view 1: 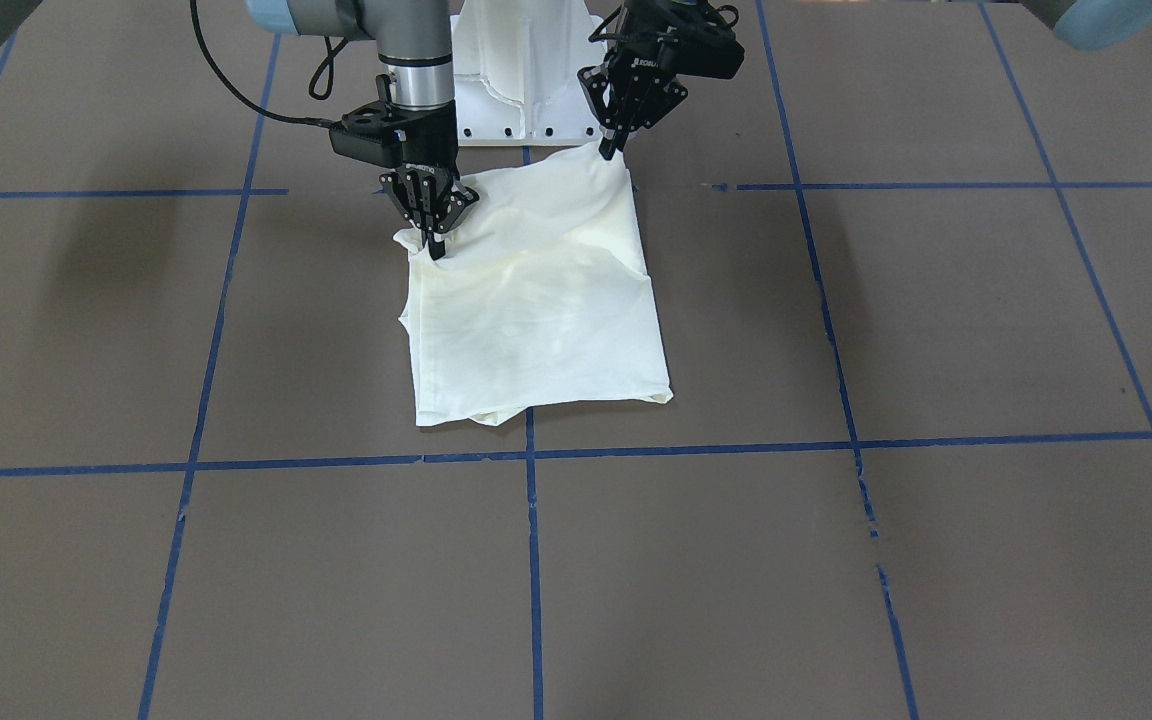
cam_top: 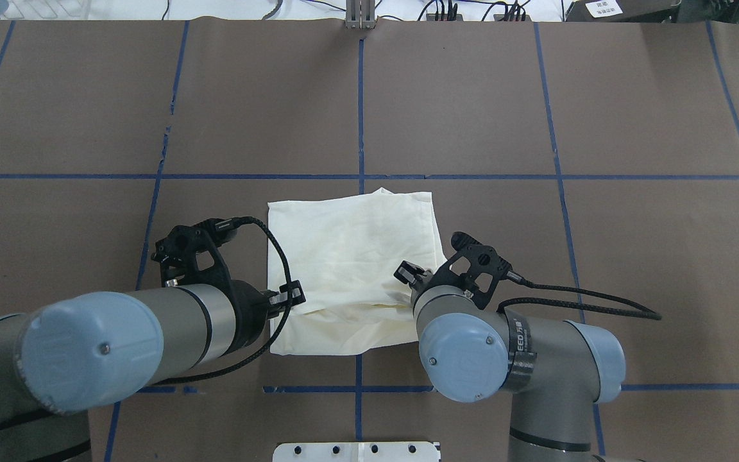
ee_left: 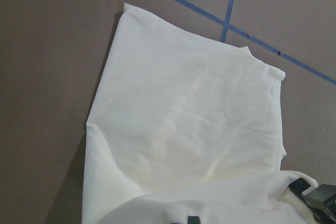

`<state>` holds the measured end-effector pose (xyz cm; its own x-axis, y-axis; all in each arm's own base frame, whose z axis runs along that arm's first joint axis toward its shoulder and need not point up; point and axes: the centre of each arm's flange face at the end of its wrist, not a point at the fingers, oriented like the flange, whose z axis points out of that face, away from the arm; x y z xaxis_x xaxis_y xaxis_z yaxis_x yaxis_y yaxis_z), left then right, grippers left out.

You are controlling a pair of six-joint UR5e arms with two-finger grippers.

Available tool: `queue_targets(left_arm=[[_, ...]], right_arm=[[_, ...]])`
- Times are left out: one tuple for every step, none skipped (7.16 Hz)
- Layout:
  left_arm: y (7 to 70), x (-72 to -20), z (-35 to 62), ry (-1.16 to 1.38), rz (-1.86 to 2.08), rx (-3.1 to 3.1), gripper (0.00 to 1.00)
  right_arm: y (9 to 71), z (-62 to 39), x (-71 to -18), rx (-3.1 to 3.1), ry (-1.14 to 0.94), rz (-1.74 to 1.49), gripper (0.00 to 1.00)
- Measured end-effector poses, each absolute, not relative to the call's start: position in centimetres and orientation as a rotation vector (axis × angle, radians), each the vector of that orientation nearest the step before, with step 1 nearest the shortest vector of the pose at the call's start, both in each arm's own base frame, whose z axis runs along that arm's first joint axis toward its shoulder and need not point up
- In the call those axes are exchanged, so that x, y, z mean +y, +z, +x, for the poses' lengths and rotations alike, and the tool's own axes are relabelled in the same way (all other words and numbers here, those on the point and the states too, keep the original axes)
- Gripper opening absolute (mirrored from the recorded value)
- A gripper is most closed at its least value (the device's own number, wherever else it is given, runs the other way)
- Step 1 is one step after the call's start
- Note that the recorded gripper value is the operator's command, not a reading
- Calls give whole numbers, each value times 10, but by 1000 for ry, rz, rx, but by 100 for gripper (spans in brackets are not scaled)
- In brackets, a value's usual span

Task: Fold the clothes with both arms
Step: 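Lift the near edge with both grippers and fold it toward the far edge, then lay the folded edge down on the far side and open both grippers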

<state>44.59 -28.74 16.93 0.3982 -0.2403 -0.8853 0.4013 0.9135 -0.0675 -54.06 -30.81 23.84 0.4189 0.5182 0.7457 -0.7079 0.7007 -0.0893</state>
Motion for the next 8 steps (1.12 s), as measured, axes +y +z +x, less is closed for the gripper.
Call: queue_targets(left_arm=[[177,-312,454,-407,195,1051,0],[187,-335,461,-409,222,1014,0],[197,-354,470,-415,239,987,0],[207,-369,480,-422,249,972,0],[216,-383,487,-427,262,964,0],[226,-397,491,-433,275,955,0],[234,-409,494,-439,284,943,0],[239,-417,499,-439,289,933,99]], right_arm=[[242,-551,-325,-815,783,268,0],[245,-565,-340,-805,788,278,0],[252,-579,-355,-799,793,288,0],[261,-588,-369,-792,793,297,0],[268,-591,-381,-784,790,302,0],[271,-589,-390,-778,787,303,0],[274,-587,-395,-773,783,304,0],[276,-587,-398,-766,778,304,99]])
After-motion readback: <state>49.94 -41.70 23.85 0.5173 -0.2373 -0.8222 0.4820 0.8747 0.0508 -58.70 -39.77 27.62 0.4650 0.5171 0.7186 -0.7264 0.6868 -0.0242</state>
